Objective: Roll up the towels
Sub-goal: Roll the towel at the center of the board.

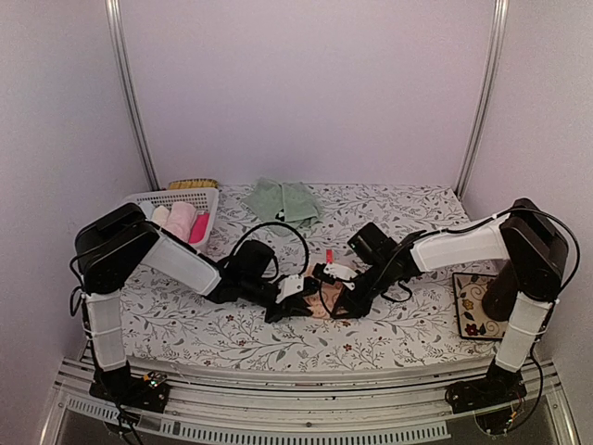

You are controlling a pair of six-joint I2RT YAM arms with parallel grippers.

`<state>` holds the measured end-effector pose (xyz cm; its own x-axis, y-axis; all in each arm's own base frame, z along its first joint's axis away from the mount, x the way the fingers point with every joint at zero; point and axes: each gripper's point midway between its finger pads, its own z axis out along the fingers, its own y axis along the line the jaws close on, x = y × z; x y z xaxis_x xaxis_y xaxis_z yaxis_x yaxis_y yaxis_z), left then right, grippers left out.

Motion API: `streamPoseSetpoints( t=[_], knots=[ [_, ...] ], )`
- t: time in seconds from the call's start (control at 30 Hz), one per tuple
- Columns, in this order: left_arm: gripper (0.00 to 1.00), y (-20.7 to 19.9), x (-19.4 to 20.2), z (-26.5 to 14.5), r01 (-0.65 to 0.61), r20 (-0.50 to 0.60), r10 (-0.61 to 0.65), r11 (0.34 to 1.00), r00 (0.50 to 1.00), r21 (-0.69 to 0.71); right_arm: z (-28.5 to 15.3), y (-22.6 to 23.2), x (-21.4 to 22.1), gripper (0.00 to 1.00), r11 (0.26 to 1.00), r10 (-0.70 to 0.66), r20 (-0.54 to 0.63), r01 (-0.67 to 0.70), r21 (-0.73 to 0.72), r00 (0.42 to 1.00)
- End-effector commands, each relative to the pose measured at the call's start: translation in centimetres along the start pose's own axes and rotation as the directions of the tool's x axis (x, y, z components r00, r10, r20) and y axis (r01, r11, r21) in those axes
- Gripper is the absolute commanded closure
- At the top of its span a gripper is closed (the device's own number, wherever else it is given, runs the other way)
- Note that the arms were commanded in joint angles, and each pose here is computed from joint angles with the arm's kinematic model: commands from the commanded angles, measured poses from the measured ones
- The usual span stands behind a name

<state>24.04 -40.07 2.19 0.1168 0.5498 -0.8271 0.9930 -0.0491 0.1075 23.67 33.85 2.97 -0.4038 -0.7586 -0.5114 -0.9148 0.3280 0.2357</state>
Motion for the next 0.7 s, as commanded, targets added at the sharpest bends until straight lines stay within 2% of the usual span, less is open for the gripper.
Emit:
streamPoseSetpoints(
  t=[0.0,0.13,0.4,0.5,0.67],
  knots=[
    [1.0,-0.1,1.3,0.4,0.152,-0.049,-0.148,0.984,0.988,0.094,-3.3,-2.1,-1.5,0.53,0.98,-0.047,0.098,0.027,0.195,0.994],
    [1.0,0.4,1.6,0.9,0.21,-0.075,-0.203,0.972,0.976,0.108,-5.9,-2.6,-1.7,0.41,0.95,-0.1,0.184,0.038,0.31,0.978],
    [1.0,1.6,1.2,1.4,0.318,-0.104,-0.305,0.938,0.947,0.142,-10.0,-2.3,-2.1,0.38,0.876,-0.215,0.289,0.053,0.48,0.933],
    [1.0,2.4,1.4,1.5,0.372,-0.113,-0.358,0.917,0.927,0.141,-10.4,-1.2,-1.8,0.38,0.835,-0.314,0.281,0.123,0.536,0.907],
    [1.0,3.2,2.1,1.9,0.494,-0.149,-0.473,0.853,0.868,0.171,-9.9,0.8,-1.7,0.36,0.728,-0.497,0.196,0.283,0.625,0.846]
  ],
)
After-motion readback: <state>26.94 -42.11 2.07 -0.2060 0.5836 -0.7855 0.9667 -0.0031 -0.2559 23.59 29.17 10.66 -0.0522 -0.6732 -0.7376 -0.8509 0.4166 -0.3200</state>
